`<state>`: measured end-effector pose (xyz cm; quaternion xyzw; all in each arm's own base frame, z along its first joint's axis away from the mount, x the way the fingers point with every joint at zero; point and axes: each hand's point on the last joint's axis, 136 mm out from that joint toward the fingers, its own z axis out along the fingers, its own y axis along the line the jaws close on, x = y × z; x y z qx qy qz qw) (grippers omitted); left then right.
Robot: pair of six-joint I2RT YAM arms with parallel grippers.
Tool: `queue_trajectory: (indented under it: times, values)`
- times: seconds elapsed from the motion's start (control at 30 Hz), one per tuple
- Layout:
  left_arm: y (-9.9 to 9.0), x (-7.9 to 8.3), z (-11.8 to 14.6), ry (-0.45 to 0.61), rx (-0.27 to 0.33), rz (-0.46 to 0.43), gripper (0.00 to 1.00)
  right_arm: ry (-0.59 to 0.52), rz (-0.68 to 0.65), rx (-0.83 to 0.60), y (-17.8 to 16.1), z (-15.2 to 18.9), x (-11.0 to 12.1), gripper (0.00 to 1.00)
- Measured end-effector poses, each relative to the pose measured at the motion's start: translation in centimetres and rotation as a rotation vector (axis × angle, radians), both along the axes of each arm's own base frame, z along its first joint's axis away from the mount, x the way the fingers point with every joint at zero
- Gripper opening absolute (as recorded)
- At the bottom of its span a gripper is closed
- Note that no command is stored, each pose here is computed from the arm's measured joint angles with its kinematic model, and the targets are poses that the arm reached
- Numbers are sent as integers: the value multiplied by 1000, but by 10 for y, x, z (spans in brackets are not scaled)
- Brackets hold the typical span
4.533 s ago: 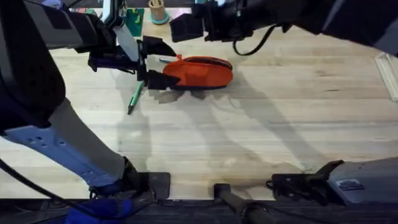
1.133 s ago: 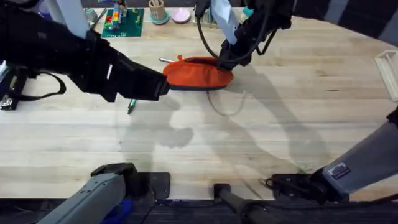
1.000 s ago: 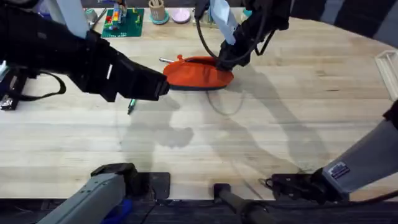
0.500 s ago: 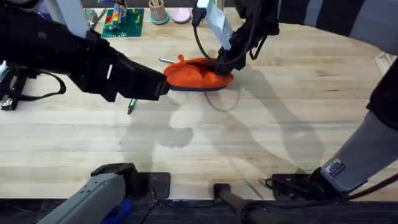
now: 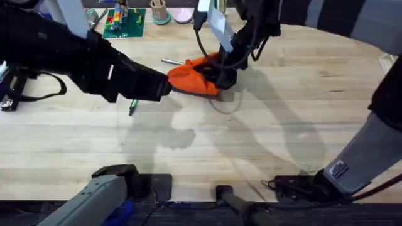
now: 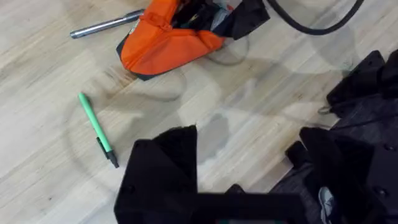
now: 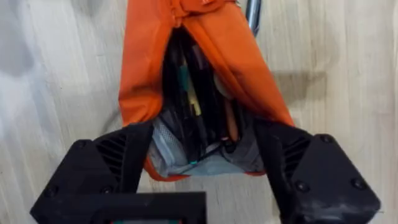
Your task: Unzip the bag, pick up the pens from the table one at a time and place them inside, then zip the bag closed.
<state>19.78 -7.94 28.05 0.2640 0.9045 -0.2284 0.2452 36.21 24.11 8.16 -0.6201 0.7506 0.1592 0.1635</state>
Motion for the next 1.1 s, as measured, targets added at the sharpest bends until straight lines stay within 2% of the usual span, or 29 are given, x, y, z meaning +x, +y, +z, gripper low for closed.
queue_trajectory:
  times: [0.77,0.93,1.1]
  values:
    - [0,5,2,-23,2,0,995,2,-4,0,0,0,0,996]
    - [0,5,2,-23,2,0,994,4,-39,6,-2,13,-3,996]
    - [0,5,2,-23,2,0,995,-55,-65,41,-5,49,-5,997]
